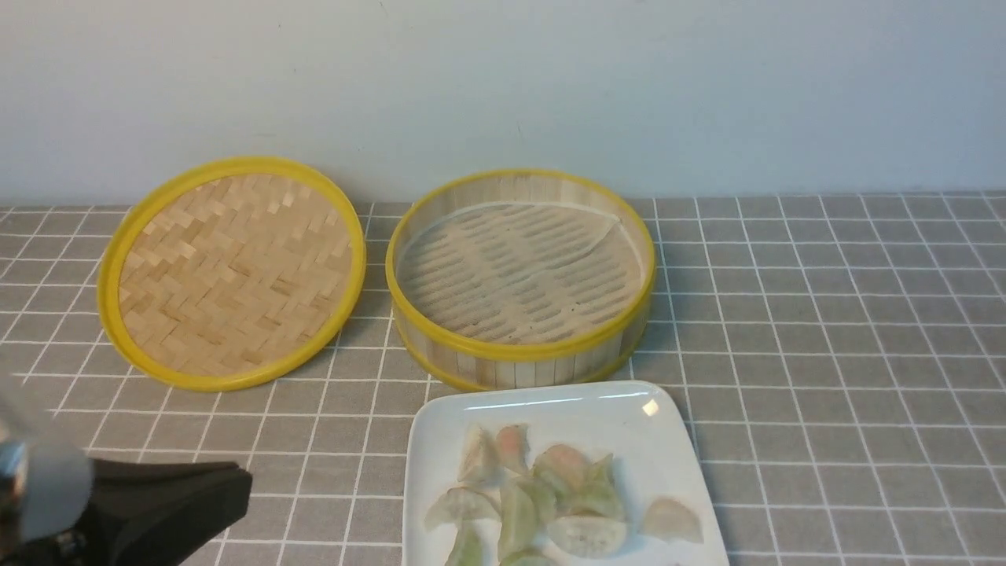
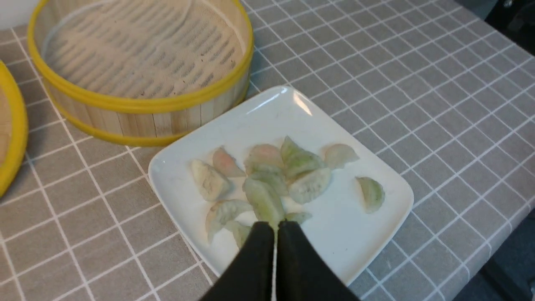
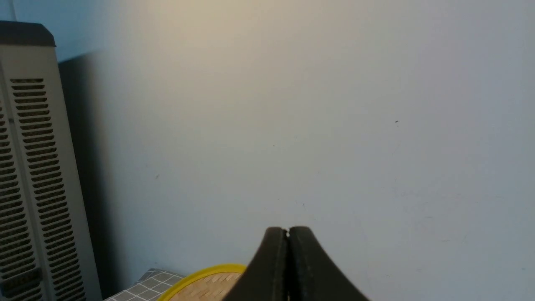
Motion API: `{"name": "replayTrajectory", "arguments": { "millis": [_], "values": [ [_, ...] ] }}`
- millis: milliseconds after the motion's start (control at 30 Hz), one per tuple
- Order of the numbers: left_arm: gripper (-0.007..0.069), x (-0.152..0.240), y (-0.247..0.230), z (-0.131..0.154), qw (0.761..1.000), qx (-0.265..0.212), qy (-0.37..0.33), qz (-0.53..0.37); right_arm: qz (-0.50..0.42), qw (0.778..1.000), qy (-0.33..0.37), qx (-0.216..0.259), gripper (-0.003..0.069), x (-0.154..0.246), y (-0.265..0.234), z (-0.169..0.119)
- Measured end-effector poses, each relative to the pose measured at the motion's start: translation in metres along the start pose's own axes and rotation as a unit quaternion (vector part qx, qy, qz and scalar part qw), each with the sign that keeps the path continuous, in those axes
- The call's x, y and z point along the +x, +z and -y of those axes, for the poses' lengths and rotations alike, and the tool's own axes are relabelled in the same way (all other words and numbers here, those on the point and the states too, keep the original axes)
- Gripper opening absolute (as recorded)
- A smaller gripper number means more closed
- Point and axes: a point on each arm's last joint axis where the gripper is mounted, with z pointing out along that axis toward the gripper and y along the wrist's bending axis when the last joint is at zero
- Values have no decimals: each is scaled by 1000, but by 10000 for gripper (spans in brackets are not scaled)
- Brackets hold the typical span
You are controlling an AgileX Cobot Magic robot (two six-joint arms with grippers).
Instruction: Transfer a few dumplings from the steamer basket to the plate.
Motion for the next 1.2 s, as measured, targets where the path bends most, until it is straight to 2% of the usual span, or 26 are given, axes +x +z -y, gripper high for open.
{"name": "replayTrajectory", "arguments": {
  "millis": [300,667,833,933,1100,1200],
  "values": [
    [-5,9,-28,3,997,13,2,79,-2,1000,0,0,-15,1,0,0],
    [-5,9,-28,3,997,14,3,81,-2,1000,0,0,-15,1,0,0],
    [-5,11,-27,0,995,-6,46,84,-2,1000,0,0,-15,1,0,0],
    [-5,23,-26,-8,993,-43,67,91,-2,1000,0,0,-15,1,0,0],
    [-5,70,-18,-30,975,-161,50,144,-2,1000,0,0,-15,1,0,0],
    [-5,97,-8,-41,965,-210,43,150,-2,1000,0,0,-15,1,0,0]
  ]
}}
